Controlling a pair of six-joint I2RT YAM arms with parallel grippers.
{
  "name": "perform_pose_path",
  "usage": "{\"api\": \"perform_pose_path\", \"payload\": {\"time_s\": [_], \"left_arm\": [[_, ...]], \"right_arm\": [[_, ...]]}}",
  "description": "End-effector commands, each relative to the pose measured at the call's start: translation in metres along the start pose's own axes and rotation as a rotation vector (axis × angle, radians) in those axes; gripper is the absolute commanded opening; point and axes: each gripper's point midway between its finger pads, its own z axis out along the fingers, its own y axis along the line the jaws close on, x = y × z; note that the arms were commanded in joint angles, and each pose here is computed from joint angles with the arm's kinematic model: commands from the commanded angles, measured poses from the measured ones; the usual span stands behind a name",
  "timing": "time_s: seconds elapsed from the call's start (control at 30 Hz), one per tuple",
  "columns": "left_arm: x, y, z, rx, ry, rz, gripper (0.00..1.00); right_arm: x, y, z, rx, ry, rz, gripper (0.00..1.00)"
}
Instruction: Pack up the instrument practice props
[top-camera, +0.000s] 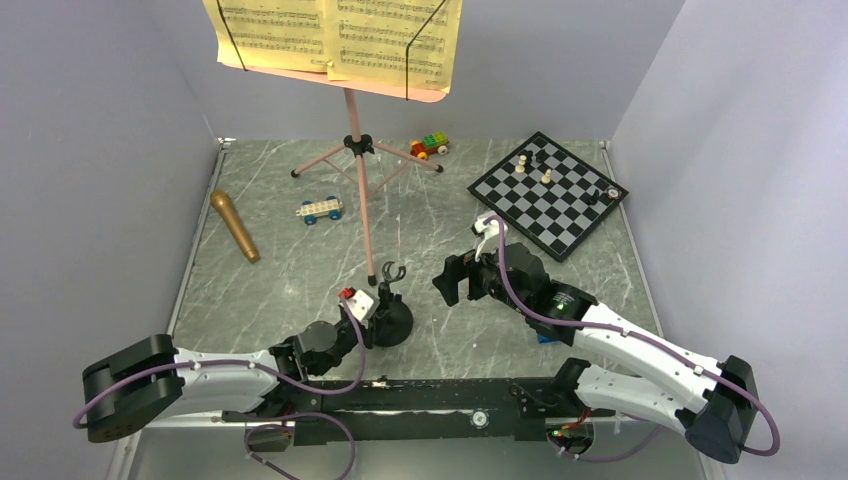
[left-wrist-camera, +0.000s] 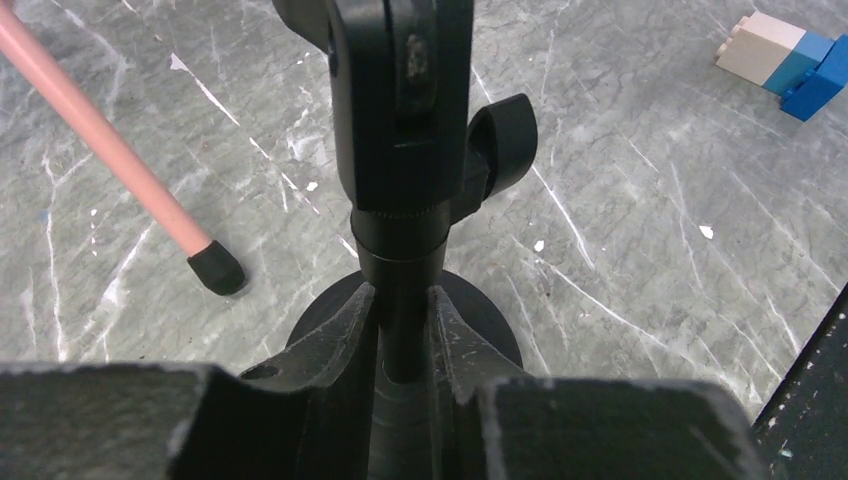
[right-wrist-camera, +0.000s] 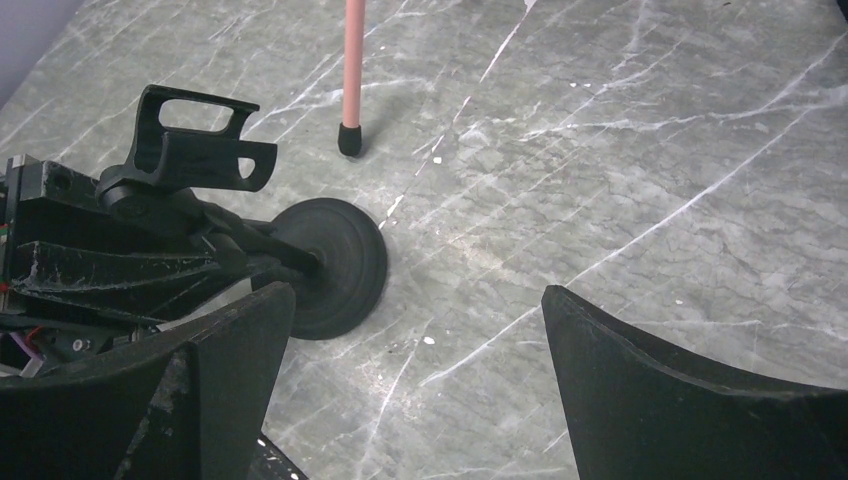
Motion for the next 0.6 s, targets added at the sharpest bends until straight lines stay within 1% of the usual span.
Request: {"api": "perform_pose_path", "payload": {"time_s": [0.0, 0.13, 0.17, 0.2, 0.27, 0.3, 0.37, 0.4, 0.43, 0.5, 0.57], "left_arm": [[-0.046, -0.007, 0.006, 0.014, -0.142, -0.036, 0.19], [-0.059, -0.006, 0.004, 0.013, -0.151, 0.008, 0.08], [-0.059, -0.006, 0.004, 0.011, -0.148, 0.018, 0.08], [-0.059, -0.005, 0.004, 0.009, -0.143, 0.020, 0.10], [-0.054, -0.006, 0.004, 0.013, -0.128, 0.016, 0.21], [-0.053, -0.007, 0.004, 0.018, -0.125, 0.010, 0.21], [-0.053, -0.006, 0.004, 0.015, -0.135, -0.009, 0.12], [-0.056, -0.004, 0.002, 0.001, -0.149, -0.019, 0.02], [-0.060, 0.000, 0.000, -0.016, -0.164, -0.031, 0.00], [-0.078, 0.013, -0.006, -0.085, -0.207, -0.057, 0.00], [-0.092, 0.033, -0.014, -0.202, -0.192, -0.085, 0.00]], "right_arm": [[-0.013, -0.002, -0.003, 0.016, -0.043, -0.006, 1.00], [-0.015, -0.001, -0.002, 0.012, -0.044, -0.012, 1.00], [-0.014, 0.000, -0.001, 0.008, -0.041, -0.013, 1.00], [-0.014, 0.000, -0.001, 0.007, -0.040, -0.012, 1.00], [-0.014, 0.001, 0.000, 0.002, -0.040, -0.008, 1.00], [-0.014, 0.002, 0.001, -0.001, -0.038, -0.007, 1.00], [-0.015, 0.002, -0.001, -0.003, -0.041, -0.004, 1.00], [-0.014, 0.002, -0.001, -0.002, -0.042, -0.004, 1.00], [-0.015, 0.001, -0.002, 0.003, -0.044, -0.006, 1.00], [-0.015, 0.000, -0.004, 0.007, -0.047, -0.009, 1.00], [-0.016, -0.001, -0.005, 0.007, -0.050, -0.011, 1.00]]}}
